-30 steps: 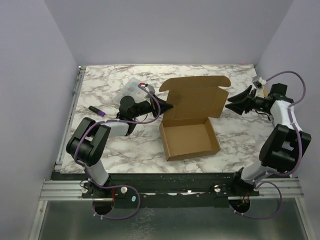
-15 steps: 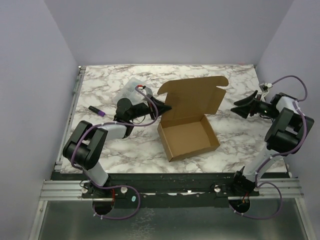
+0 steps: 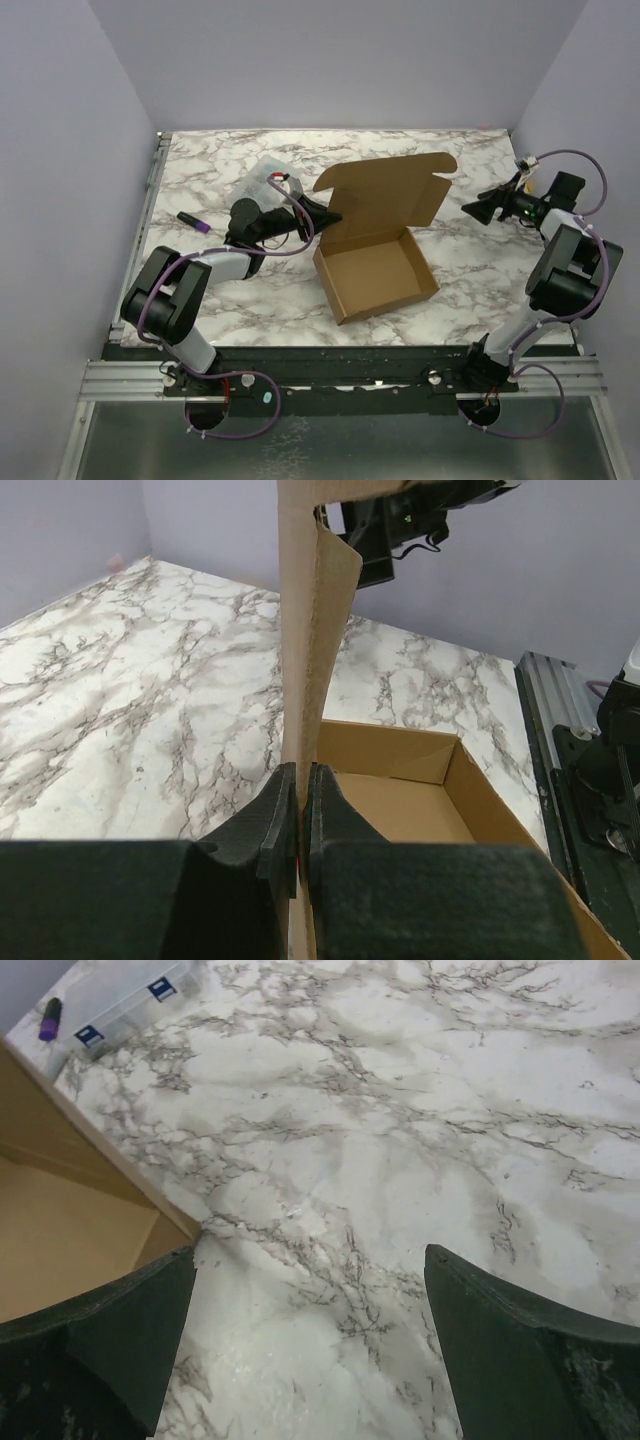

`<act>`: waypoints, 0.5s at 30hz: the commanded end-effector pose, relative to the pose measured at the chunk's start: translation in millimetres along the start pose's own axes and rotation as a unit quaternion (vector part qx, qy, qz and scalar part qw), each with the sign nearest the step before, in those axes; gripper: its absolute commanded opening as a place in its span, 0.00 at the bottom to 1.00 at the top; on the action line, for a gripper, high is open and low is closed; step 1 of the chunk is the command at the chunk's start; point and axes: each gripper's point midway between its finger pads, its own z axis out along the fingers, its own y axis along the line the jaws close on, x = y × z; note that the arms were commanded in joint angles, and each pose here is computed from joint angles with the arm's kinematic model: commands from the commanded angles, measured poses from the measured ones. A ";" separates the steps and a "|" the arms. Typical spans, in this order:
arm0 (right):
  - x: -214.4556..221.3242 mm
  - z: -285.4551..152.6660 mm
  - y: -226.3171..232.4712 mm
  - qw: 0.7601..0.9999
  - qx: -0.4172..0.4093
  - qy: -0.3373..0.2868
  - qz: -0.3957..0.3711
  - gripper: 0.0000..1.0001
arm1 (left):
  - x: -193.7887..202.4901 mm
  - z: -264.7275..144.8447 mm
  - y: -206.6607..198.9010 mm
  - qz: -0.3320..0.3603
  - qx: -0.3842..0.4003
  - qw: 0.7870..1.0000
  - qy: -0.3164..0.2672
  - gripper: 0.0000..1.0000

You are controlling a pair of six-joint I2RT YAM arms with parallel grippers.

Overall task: Fold the paper box
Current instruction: Adjust the paper box at the center of the board.

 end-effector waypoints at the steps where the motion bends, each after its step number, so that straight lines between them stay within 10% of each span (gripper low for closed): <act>1: -19.2 31.9 -24.8 0.997 0.049 0.006 -0.062 1.00 | -17.2 -2.0 -12.2 0.041 0.027 0.999 -0.020 0.00; 6: -27.7 57.3 -25.5 0.998 0.031 -0.009 -0.062 0.98 | -18.7 -1.6 -15.6 0.038 0.030 0.999 -0.024 0.00; 15: -19.6 68.5 30.6 0.992 -0.104 -0.021 -0.065 0.59 | -17.8 -2.8 -13.8 0.037 0.021 0.999 -0.028 0.00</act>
